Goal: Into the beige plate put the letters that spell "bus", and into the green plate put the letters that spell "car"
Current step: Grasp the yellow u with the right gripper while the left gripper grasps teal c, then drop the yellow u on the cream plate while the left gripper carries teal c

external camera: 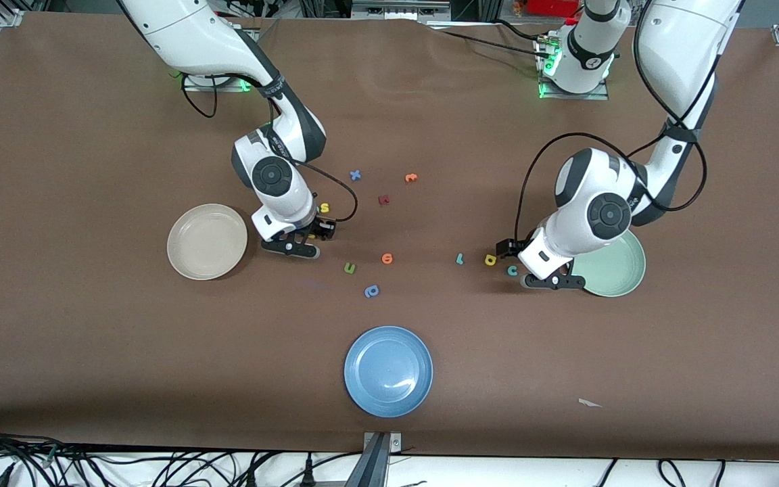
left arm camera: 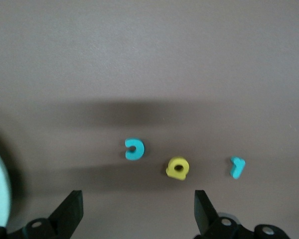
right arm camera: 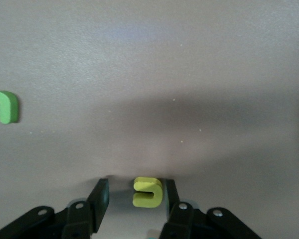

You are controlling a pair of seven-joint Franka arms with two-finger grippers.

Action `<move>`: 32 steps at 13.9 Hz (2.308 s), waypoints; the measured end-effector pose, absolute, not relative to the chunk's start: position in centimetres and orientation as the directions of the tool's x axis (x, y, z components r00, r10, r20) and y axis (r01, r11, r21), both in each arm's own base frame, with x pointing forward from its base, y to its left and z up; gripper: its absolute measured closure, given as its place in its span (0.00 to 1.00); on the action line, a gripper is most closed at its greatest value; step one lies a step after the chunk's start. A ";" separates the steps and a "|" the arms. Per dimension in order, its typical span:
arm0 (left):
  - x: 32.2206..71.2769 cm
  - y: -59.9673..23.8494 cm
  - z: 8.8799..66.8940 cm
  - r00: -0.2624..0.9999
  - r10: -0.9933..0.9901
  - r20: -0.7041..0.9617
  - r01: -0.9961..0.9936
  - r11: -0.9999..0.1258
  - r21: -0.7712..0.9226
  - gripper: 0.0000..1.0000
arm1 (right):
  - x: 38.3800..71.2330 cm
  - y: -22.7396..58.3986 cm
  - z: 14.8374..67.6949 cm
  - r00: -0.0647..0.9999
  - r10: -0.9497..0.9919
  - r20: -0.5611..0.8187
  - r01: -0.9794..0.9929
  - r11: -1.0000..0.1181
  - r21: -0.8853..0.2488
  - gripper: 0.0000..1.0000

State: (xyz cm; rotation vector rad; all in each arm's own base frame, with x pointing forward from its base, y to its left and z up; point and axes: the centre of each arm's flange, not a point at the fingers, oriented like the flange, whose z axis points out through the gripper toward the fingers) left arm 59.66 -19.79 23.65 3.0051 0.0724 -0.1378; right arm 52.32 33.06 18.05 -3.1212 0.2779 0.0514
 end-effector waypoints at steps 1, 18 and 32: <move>59.5 -19.9 22.9 0.994 0.072 -0.077 0.082 -0.987 0.135 0.05 | 52.3 33.0 18.0 0.984 -0.178 -0.034 -0.178 -0.984 -0.003 0.49; 58.7 -21.4 16.8 0.962 0.271 -0.004 0.271 -0.962 -0.024 0.30 | 58.8 18.3 26.3 0.995 0.001 -0.102 0.017 -0.988 0.153 0.73; 61.1 -21.7 18.7 0.953 0.303 0.012 0.303 -0.953 0.017 0.77 | 56.7 18.6 23.5 0.980 -0.078 -0.183 -0.062 -0.994 0.089 0.00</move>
